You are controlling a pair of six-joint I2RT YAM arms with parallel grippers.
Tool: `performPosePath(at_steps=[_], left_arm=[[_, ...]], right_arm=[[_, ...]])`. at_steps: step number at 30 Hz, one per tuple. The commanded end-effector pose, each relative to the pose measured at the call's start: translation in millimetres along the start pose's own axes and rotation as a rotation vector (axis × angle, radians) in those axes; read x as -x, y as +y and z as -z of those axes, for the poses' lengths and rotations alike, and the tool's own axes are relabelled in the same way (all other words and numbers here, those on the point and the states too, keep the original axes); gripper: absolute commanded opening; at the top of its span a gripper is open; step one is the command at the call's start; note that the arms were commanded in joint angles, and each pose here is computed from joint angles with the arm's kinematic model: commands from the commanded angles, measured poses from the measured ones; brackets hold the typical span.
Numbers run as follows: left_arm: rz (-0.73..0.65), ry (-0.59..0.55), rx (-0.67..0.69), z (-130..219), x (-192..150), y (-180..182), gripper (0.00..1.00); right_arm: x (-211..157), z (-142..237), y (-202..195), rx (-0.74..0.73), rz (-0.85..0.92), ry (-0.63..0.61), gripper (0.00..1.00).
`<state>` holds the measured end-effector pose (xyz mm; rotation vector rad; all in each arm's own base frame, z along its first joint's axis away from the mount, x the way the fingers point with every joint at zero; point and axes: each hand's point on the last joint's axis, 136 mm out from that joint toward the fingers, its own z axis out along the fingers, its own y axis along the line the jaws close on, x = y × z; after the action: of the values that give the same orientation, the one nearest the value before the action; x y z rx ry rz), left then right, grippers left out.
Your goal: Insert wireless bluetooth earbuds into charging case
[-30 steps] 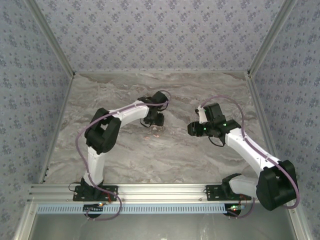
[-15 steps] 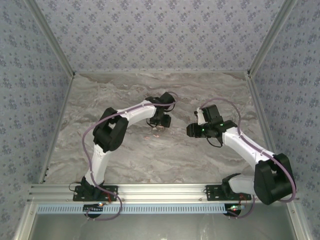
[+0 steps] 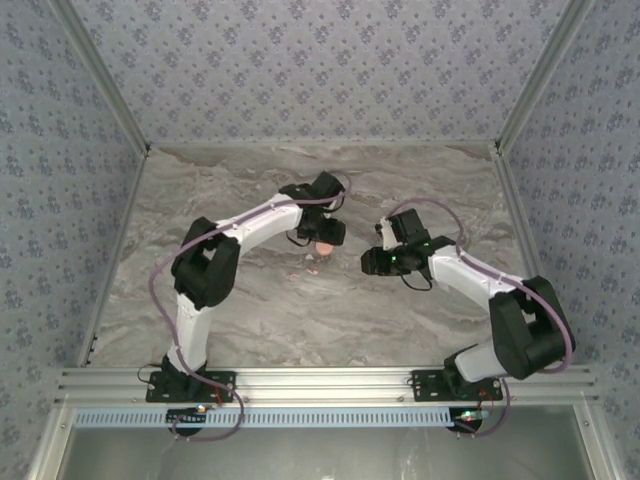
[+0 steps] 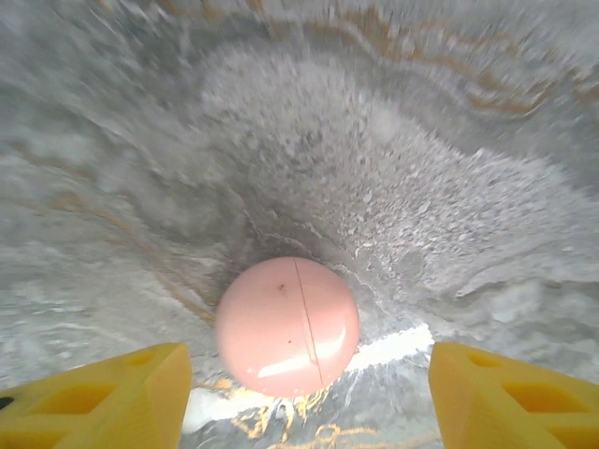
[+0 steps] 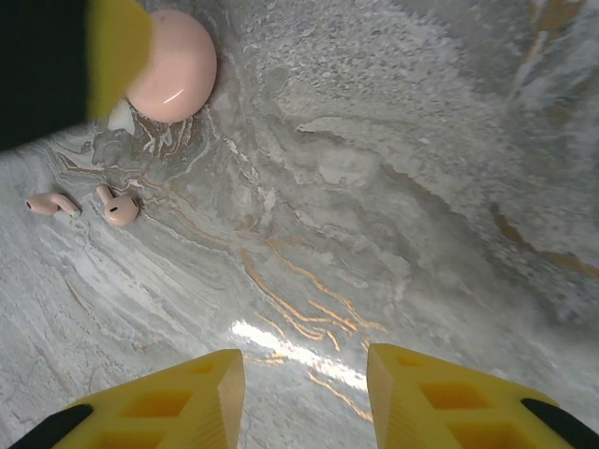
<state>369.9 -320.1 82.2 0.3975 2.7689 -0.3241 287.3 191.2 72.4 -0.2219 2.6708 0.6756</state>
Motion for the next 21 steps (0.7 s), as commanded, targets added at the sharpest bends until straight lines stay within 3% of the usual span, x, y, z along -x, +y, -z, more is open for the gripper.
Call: performPosePath(at_steps=[1,6,21], left_arm=[[0.025,-0.055,-0.043,29,16,14,0.62],[0.082,-0.067,-0.079,23,23,39,0.48],[0.130,0.020,-0.168,-28,11,46,0.33]], right_arm=[[16,-10,16,0.039,-0.007,-0.010,0.40],[28,-38,31,0.049,-0.027,0.027,0.36],[39,-88,44,0.030,-0.096,0.100,0.18]])
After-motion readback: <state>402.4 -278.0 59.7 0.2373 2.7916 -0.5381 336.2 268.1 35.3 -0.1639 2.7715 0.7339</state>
